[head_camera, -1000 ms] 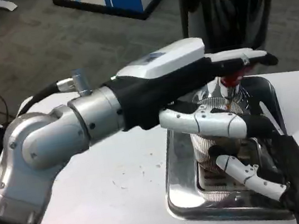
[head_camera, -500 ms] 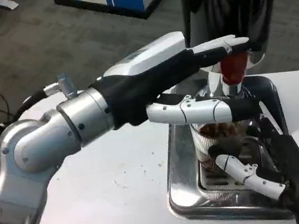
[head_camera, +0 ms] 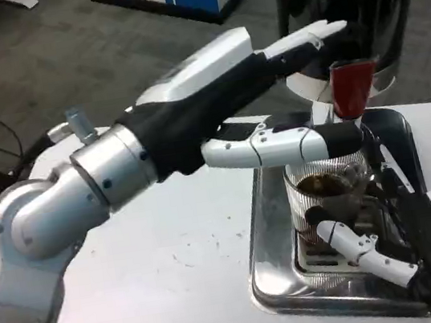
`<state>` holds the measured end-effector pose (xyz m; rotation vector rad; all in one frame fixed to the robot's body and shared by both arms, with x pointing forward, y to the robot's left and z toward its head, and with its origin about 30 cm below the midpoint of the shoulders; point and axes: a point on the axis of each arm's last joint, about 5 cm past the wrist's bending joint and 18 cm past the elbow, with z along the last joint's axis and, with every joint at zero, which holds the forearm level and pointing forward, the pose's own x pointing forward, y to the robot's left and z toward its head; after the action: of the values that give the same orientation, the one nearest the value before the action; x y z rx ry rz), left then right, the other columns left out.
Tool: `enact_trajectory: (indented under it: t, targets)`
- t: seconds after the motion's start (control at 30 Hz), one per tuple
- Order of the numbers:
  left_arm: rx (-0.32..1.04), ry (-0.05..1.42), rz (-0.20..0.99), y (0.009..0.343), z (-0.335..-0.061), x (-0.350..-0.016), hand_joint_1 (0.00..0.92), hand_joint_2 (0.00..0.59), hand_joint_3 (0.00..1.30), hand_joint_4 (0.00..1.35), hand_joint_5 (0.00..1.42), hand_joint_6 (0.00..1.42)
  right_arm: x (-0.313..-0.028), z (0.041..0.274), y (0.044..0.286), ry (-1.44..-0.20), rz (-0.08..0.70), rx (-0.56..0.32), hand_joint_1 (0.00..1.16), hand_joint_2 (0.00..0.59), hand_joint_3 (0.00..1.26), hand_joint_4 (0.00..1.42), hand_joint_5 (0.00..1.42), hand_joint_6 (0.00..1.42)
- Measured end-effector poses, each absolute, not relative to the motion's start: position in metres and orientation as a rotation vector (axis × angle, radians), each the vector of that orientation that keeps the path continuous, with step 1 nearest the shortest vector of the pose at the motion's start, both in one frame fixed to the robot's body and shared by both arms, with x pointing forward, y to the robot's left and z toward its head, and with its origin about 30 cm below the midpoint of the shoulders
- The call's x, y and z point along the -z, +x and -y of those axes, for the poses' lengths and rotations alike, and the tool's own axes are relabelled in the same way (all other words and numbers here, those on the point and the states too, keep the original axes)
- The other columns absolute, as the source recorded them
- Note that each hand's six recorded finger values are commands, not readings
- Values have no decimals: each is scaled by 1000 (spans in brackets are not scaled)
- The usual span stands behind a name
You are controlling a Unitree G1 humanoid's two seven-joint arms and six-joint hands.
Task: Grasp the cup under the faucet to collect the drink, then remove the cup.
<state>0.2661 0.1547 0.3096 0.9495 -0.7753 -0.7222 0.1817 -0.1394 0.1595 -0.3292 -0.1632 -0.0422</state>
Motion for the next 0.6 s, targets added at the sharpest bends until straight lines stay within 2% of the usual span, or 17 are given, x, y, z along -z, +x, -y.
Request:
enact_trajectory:
  t: [0.2,0.6]
  targets:
    - [662,931,795,255,-169,-312,113,104,118,15,121,113,-160,141,182,-326,165,44,616,230,0,0,111,29]
    - [585,877,668,231,-205,-284,125,109,133,39,143,123,-160,139,181,-321,163,51,614,230,0,0,111,19]
